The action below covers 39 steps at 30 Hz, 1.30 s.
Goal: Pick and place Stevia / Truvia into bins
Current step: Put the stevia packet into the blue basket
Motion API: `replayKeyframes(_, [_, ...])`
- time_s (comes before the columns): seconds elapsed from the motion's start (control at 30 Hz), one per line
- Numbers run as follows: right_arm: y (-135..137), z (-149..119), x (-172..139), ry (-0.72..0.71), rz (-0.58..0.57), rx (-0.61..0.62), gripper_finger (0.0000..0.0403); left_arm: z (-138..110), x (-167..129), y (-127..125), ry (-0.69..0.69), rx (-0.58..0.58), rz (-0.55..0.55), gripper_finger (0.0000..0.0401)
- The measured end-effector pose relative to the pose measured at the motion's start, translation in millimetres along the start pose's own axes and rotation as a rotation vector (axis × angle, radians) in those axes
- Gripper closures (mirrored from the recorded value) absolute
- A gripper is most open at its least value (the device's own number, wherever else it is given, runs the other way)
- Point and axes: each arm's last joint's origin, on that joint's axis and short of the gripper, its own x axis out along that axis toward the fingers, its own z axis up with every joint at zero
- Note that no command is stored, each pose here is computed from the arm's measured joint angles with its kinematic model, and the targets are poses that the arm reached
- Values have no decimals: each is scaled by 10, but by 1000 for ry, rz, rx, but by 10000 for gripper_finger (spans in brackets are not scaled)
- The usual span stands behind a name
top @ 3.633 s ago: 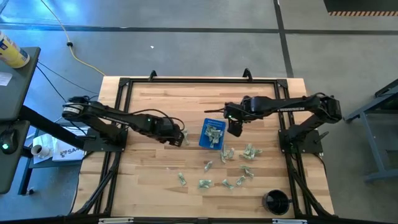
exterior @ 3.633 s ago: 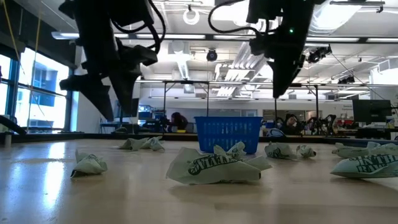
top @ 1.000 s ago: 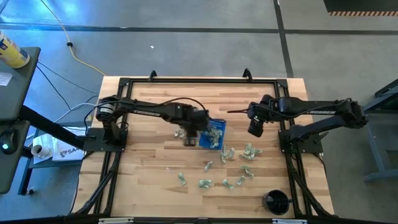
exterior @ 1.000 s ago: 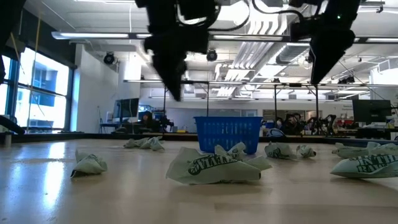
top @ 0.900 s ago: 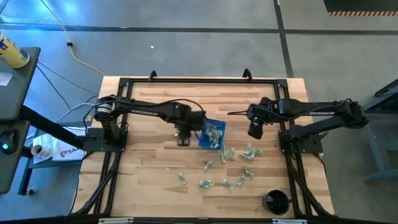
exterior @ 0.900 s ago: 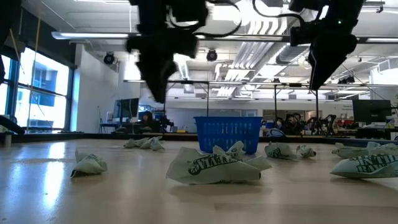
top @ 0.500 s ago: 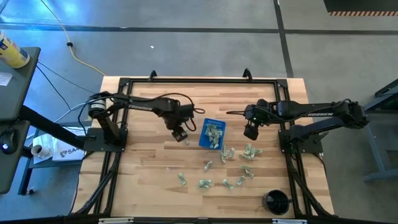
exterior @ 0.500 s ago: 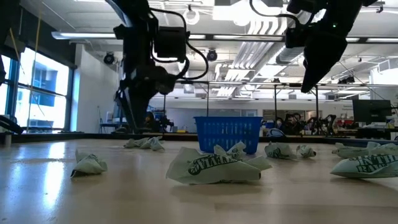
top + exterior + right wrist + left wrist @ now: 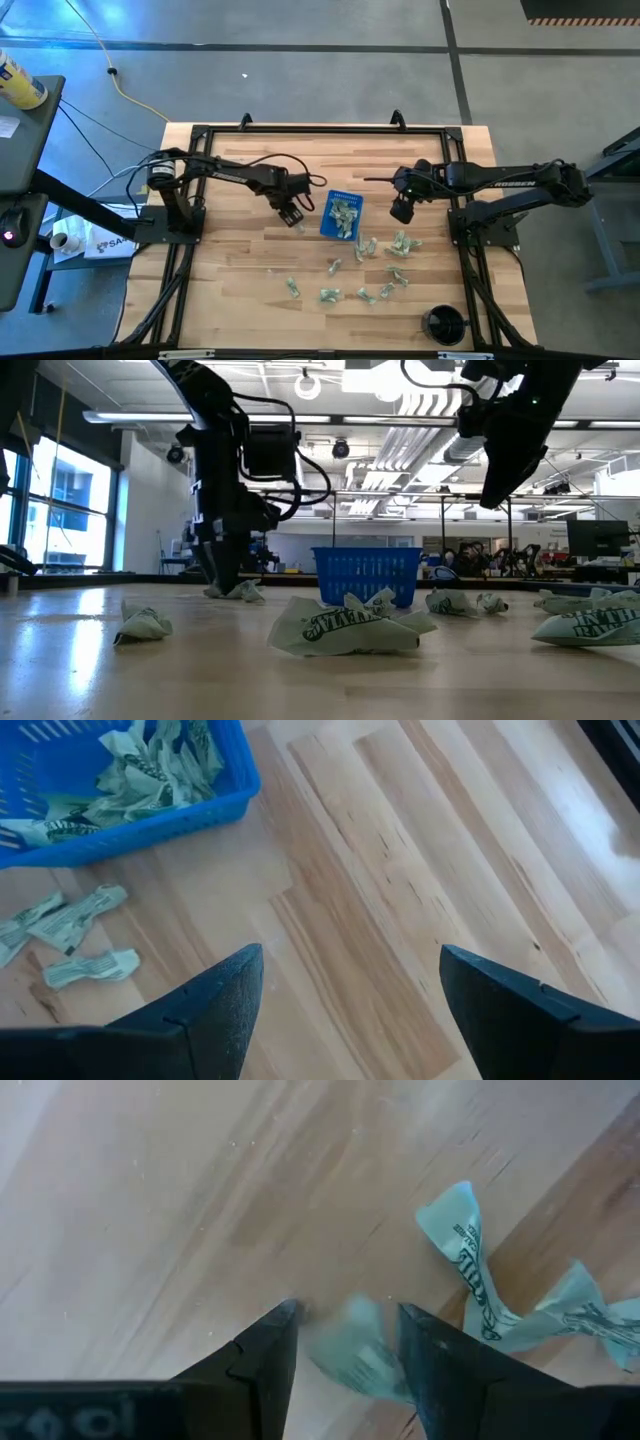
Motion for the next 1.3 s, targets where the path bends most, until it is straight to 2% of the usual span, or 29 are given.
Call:
replayKeyframes(0.13, [0, -1, 0, 1, 1, 22, 109, -4, 52, 20, 26, 10, 11, 243])
replayKeyframes(0.33, [-4, 0, 0, -4, -11, 36, 109, 28, -3, 79, 54, 31, 0, 372])
replayKeyframes(0.37, [-5, 0, 0, -5, -16, 35, 109, 41, -20, 75, 62, 34, -1, 377])
replayKeyframes(0.47, [-9, -3, 0, -3, -25, 33, 109, 116, -147, 43, 63, 58, -8, 371])
replayKeyframes(0.63, [-15, -10, -1, 2, -38, 22, 109, 448, -623, -91, -78, 116, -73, 377])
replayKeyframes(0.8, [-24, -21, -3, 10, -56, -1, 109, 822, -1125, -259, -351, 192, -259, 377])
replayKeyframes(0.9, [-27, -37, -4, 32, -49, -25, 109, 979, -1234, -360, -482, 239, -367, 377])
replayKeyframes(1.0, [-35, -62, -5, 59, -50, -46, 109, 1076, -1154, -460, -510, 259, -436, 377])
replayKeyframes(1.13, [-50, -99, -13, 97, -59, -67, 109, 1074, -789, -659, -403, 300, -477, 366])
replayKeyframes(1.3, [-45, -140, -75, 132, 59, -96, 109, 993, -535, -937, -385, 340, -413, 292])
